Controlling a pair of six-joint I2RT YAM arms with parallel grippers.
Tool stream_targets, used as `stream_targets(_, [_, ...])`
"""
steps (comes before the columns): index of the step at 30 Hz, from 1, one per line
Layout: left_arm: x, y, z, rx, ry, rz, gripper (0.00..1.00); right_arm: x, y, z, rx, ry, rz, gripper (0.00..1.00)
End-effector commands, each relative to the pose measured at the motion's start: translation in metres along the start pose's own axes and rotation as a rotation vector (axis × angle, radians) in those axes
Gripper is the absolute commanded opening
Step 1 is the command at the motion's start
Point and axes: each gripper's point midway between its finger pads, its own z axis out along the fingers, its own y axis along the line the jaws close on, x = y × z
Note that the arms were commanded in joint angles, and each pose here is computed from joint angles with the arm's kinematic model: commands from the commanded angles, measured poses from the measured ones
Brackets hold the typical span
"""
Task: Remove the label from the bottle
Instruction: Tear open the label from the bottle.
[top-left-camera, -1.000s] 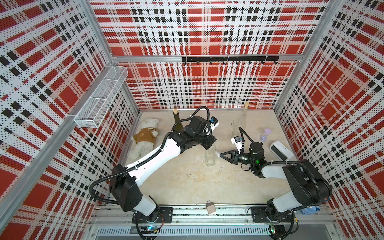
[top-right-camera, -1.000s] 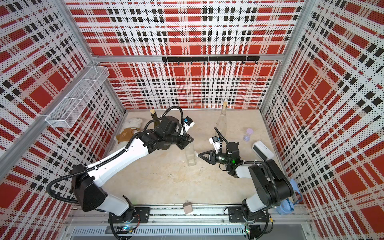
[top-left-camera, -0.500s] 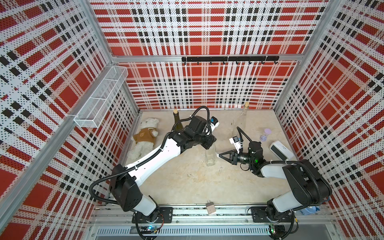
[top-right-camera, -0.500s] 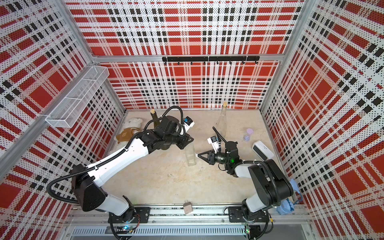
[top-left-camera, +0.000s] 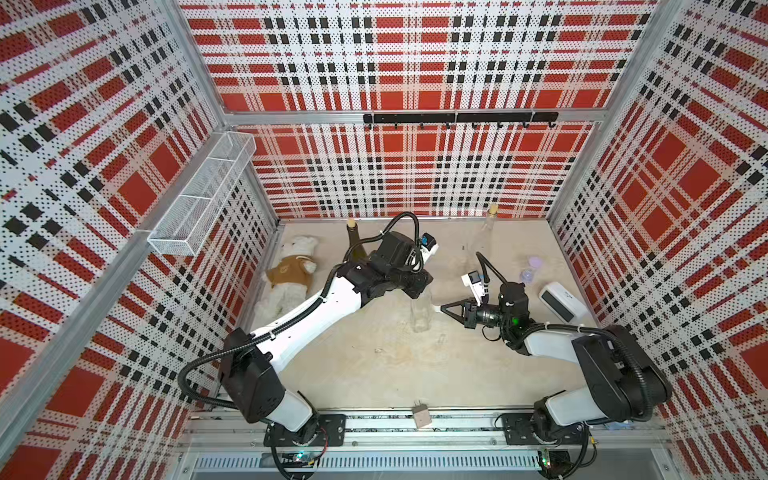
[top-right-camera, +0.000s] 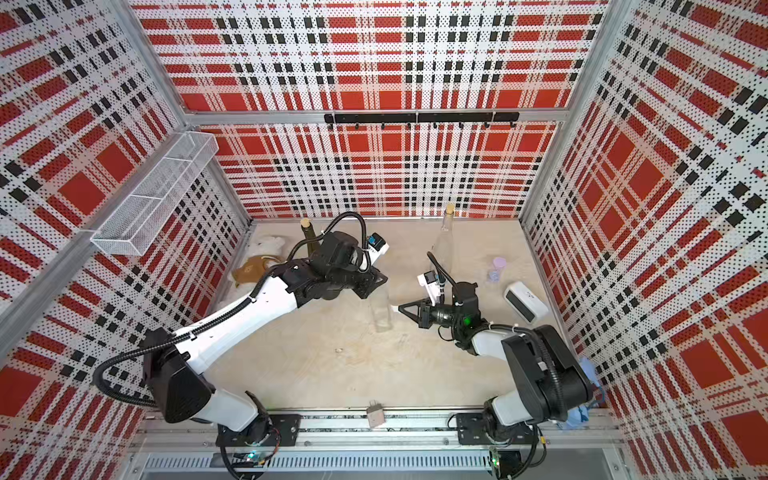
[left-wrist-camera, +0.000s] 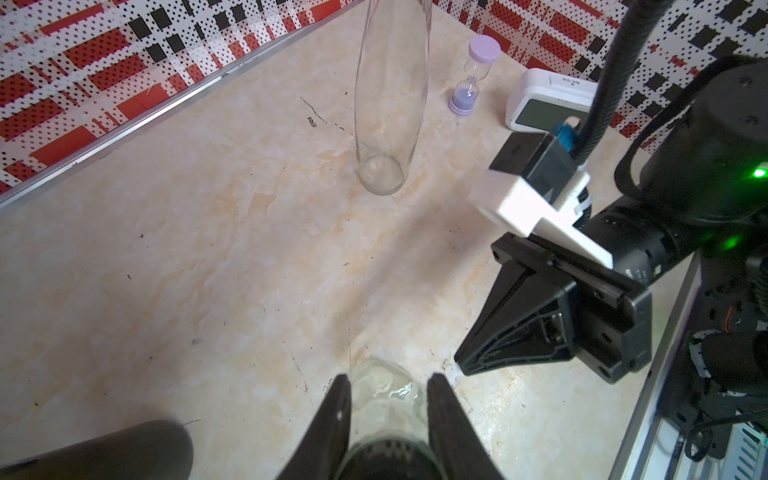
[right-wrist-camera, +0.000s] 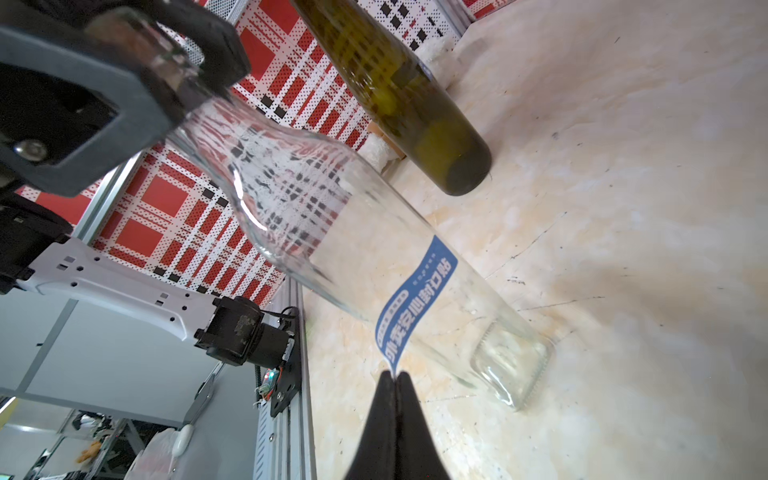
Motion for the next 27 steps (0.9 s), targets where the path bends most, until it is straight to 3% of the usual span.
stream_targets(1, [0.018,0.0,0.006,0.011,0.075,-0.014,0.25,-0.007,-0.008,-0.006,0.065,-0.02,-0.042,0.0])
stream_targets(13, [0.025,-0.011,0.002,0.058,0.095,-0.001,0.25,-0.023,-0.032,-0.007,0.225,-0.03,-0.075,0.0])
stream_targets(27, [0.029,-0.027,-0.001,0.12,0.108,0.02,0.26,-0.052,-0.051,0.006,0.283,-0.041,-0.103,0.0])
